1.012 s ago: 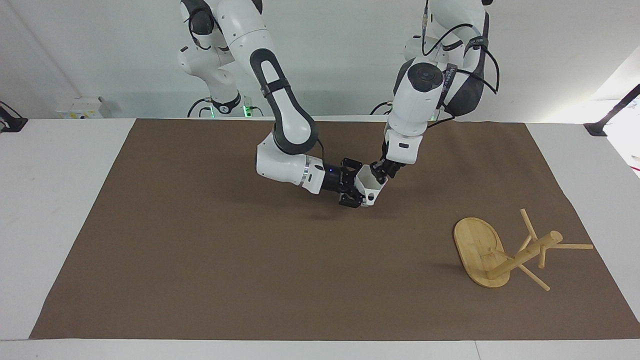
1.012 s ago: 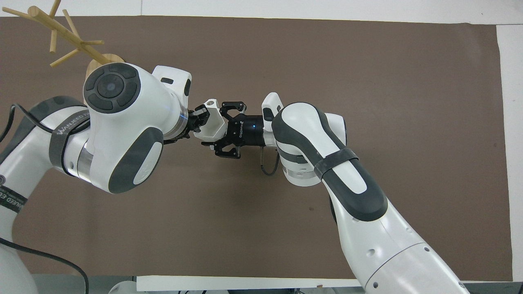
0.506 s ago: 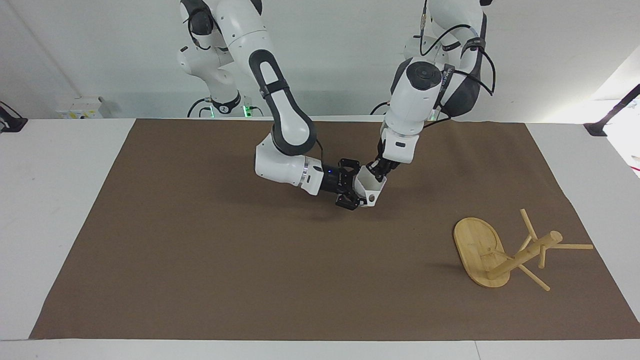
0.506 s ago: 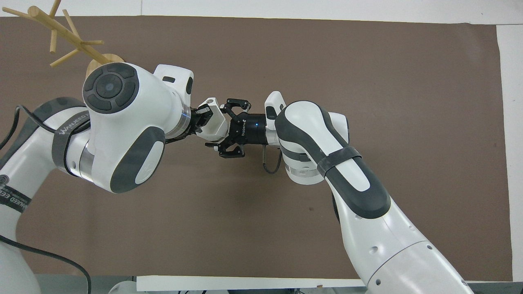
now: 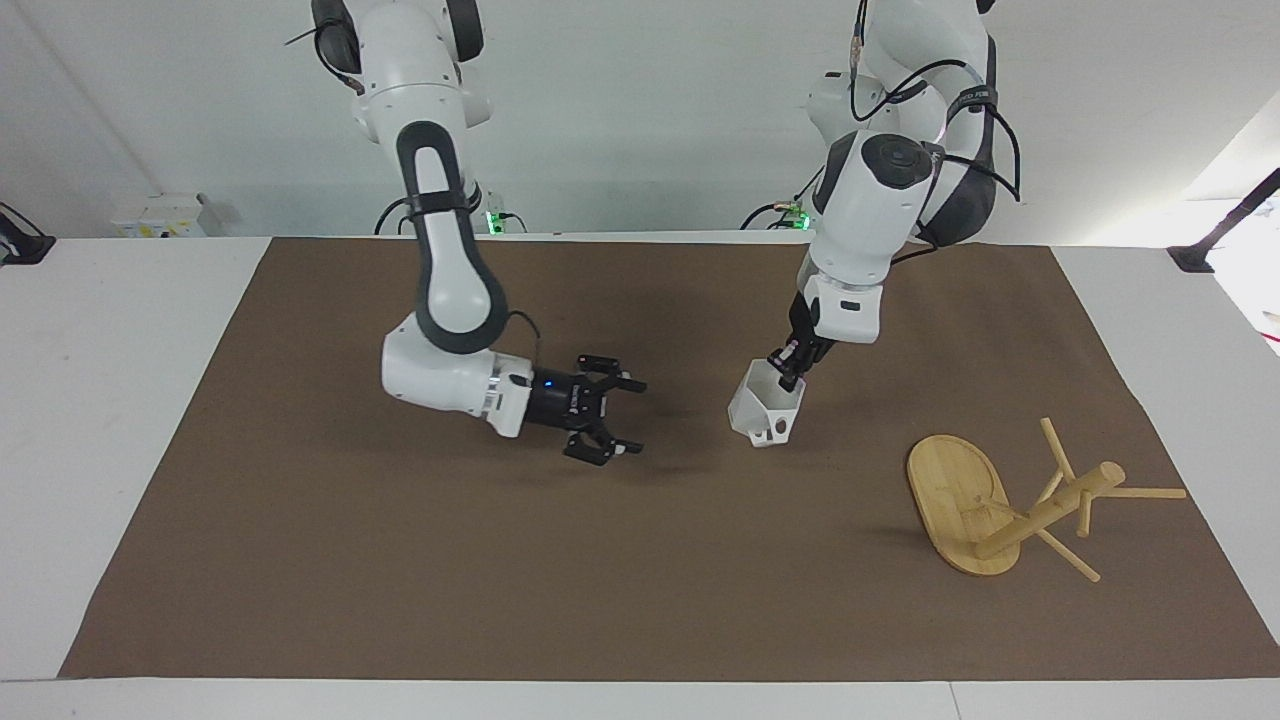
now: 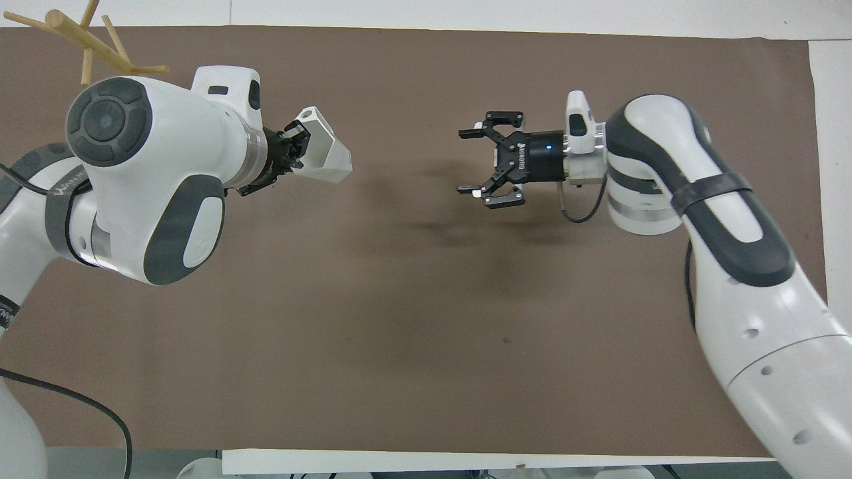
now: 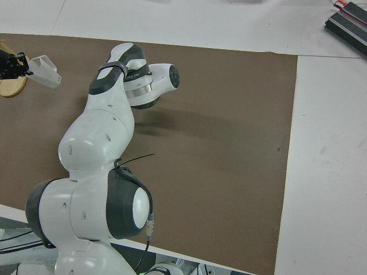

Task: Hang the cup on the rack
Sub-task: 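Carry the mug to the rack with the left gripper while the right gripper withdraws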

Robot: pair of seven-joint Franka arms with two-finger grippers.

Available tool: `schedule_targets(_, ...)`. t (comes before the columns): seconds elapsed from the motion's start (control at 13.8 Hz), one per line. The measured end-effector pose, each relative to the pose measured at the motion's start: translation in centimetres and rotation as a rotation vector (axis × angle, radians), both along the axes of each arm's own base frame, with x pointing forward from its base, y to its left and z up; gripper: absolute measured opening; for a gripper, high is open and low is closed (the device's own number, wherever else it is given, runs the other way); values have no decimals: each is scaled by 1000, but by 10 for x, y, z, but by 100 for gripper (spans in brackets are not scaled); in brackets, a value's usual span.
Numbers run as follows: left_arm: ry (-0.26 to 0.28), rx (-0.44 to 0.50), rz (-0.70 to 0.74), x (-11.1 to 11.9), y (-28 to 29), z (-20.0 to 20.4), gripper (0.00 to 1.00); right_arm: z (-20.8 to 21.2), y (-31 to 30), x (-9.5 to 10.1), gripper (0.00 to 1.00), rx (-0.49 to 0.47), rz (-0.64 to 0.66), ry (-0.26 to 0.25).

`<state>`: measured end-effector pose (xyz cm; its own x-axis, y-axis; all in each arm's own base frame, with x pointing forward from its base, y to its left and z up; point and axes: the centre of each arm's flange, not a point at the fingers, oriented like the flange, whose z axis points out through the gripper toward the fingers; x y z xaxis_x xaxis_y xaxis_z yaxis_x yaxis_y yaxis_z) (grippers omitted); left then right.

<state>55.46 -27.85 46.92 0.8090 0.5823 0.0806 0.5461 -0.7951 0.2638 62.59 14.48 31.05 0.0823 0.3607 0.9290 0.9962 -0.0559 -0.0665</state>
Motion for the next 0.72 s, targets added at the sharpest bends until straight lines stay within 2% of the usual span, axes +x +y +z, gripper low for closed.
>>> schedule_targets(0.22, -233, -95, 62, 13, 18, -24, 4, 14, -118, 6, 100, -115, 63, 33)
schedule_targets(0.36, -380, -147, 115, 10, 44, -45, 4, 40, -174, 8, 100, -268, 60, 51)
schedule_targets(0.51, -543, -191, 183, 3, 83, -60, 4, 91, -203, 4, 100, -459, 53, 65)
schedule_targets(0.58, -605, -202, 212, -4, 102, -67, 4, 125, -208, -3, 100, -577, 41, 83)
schedule_targets(0.65, -639, -205, 231, -15, 117, -77, 4, 156, -207, -11, 100, -675, 11, 108)
schedule_targets(0.72, -650, -200, 249, -26, 131, -87, 4, 185, -202, -21, 100, -738, -38, 139)
